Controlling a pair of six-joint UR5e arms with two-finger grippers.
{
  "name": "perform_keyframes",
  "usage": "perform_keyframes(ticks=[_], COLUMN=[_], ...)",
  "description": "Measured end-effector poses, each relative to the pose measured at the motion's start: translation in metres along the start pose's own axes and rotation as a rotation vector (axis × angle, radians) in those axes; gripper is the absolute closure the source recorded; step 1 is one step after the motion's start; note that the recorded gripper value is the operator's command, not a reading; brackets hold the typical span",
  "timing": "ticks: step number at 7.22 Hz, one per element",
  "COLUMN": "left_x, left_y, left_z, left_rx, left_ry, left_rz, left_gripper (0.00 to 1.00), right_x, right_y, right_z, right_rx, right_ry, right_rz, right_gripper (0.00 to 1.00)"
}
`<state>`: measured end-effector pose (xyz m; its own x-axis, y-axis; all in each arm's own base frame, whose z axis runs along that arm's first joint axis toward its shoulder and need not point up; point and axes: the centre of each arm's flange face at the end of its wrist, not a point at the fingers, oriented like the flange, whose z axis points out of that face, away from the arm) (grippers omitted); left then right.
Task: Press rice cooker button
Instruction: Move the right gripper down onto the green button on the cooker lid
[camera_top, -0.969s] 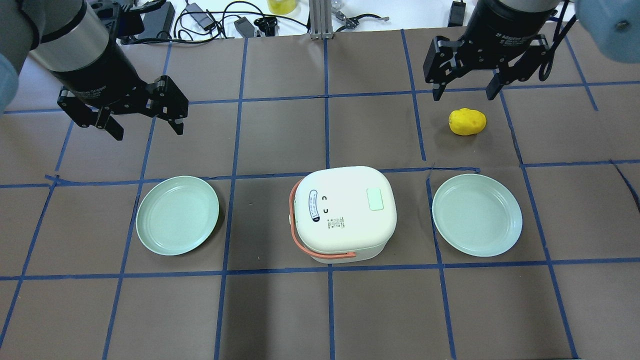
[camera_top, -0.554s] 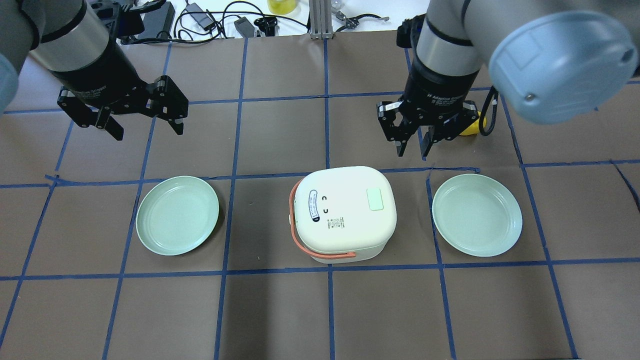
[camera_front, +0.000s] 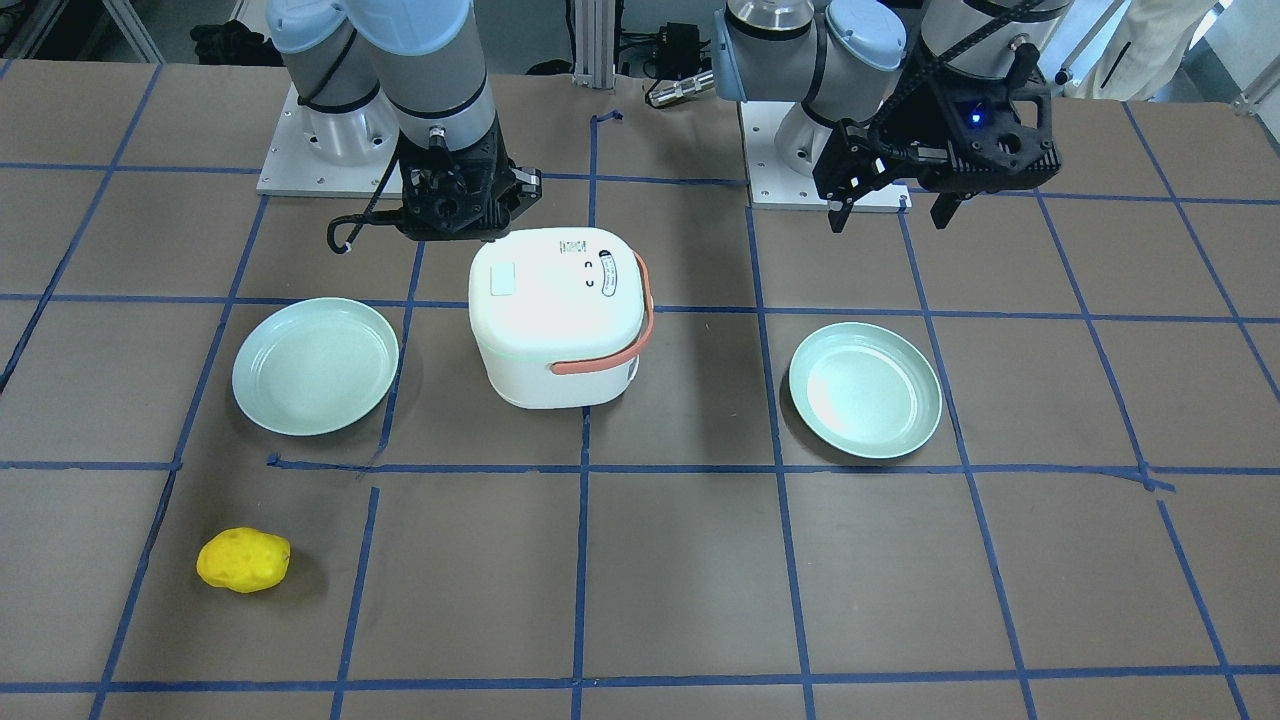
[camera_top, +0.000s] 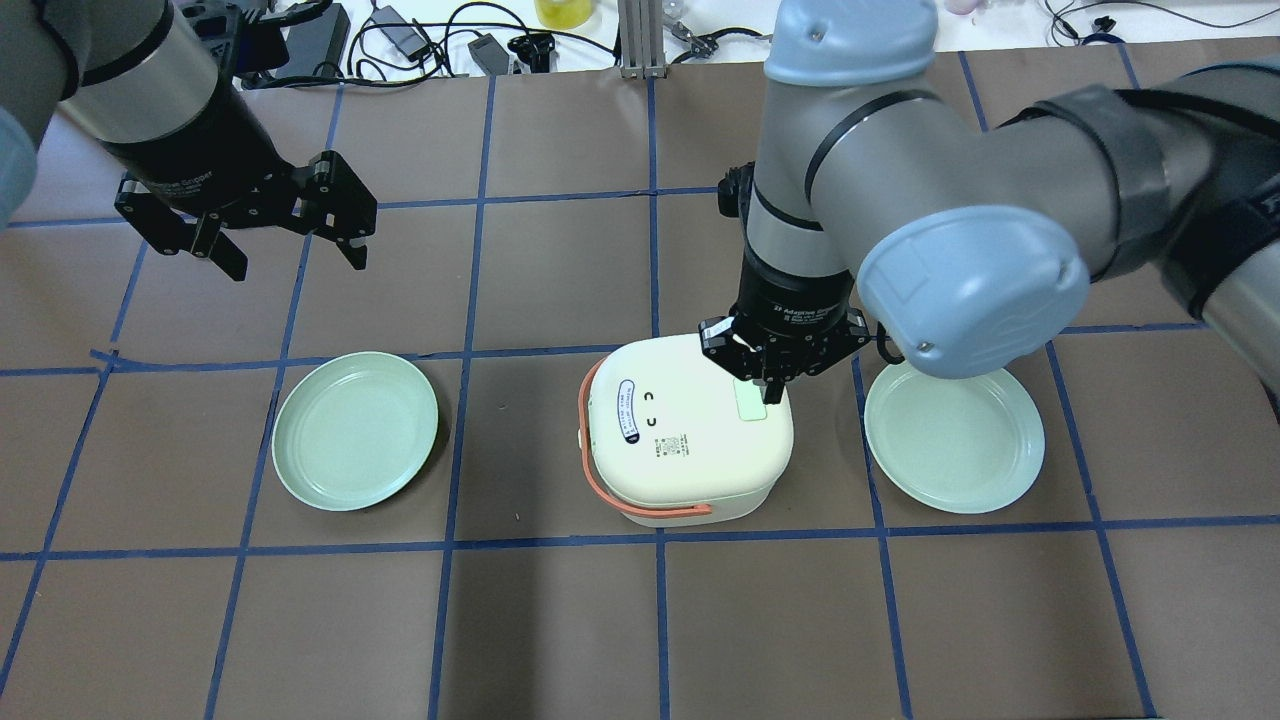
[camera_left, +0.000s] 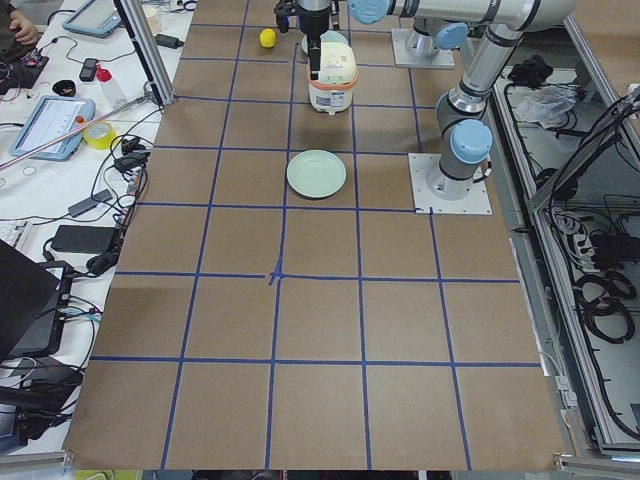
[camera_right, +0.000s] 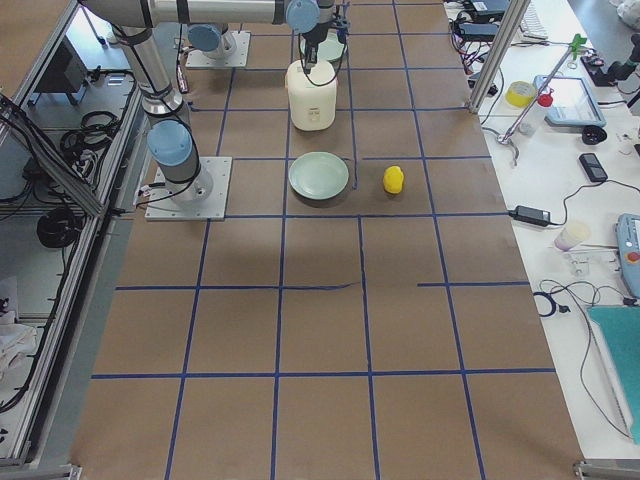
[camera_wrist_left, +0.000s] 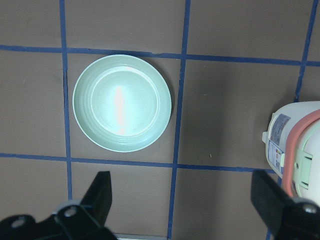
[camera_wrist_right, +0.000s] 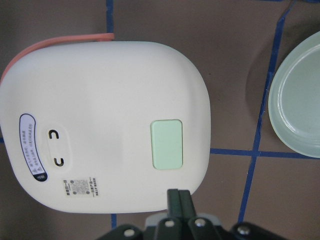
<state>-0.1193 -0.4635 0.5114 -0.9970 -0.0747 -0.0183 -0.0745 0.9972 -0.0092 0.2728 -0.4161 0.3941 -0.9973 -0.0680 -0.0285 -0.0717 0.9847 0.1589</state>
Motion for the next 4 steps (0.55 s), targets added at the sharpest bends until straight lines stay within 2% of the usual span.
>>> perform_keyframes(ticks=[2,4], left_x=[0.0,0.0], left_y=[0.0,0.0], left_z=[0.0,0.0], left_rx=[0.0,0.0], left_ry=[0.0,0.0], left_rz=[-0.001,0.0], left_gripper=[0.0,0.0], right_x=[-0.009,-0.012], right_y=[-0.002,0.0], right_z=[0.025,0.034], right_rx=[0.055,0.06], right_ry=[0.005,0.008], right_rz=[-0.026,-0.035], right_gripper=[0.9,0.89])
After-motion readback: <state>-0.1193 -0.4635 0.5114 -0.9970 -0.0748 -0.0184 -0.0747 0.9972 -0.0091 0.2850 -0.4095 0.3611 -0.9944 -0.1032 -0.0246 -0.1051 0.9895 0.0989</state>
